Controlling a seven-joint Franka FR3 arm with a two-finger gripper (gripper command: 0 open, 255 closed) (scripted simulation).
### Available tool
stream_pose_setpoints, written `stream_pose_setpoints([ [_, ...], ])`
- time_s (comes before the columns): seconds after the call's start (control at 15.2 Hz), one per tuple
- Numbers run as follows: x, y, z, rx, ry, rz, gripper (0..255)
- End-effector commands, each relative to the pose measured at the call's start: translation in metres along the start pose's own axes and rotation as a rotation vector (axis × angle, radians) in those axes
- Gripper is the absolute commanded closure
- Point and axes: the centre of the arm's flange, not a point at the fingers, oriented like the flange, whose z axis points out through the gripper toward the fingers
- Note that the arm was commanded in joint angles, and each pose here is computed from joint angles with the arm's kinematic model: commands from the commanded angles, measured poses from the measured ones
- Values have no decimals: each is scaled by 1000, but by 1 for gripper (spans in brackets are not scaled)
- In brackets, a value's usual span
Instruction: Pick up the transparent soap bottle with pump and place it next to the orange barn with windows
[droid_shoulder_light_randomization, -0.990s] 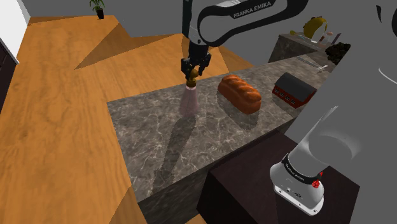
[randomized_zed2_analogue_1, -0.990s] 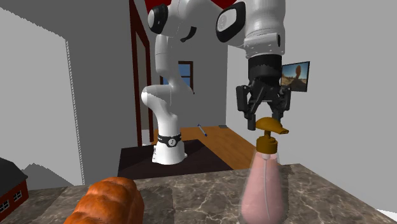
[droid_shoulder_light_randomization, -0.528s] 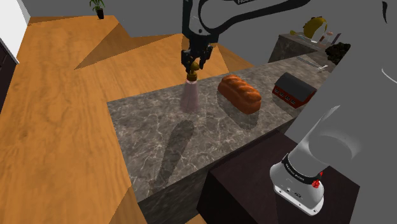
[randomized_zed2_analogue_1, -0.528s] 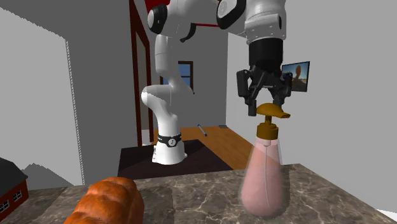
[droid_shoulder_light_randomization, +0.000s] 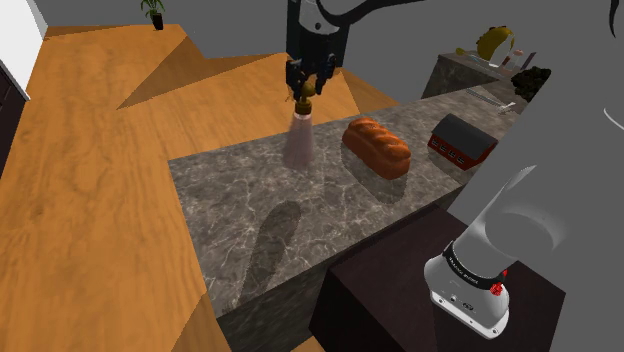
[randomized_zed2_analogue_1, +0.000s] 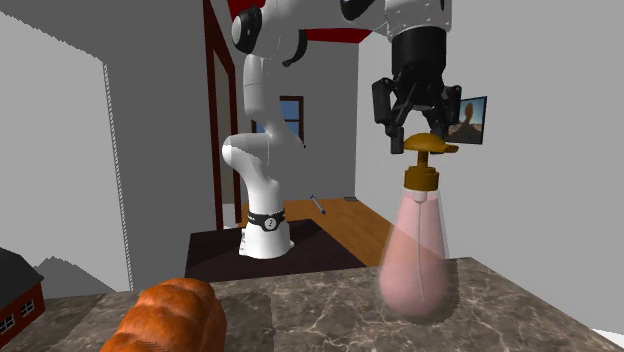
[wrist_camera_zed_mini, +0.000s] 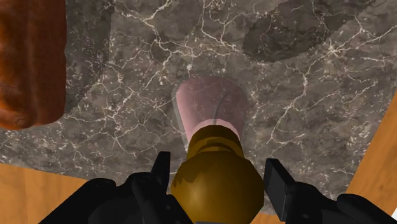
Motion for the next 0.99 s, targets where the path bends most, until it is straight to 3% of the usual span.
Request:
stream_pose_setpoints([
  [0.0, 2, -1, -11, 0, 0, 0, 255],
  [0.92, 11, 2, -84, 0, 0, 0, 255],
])
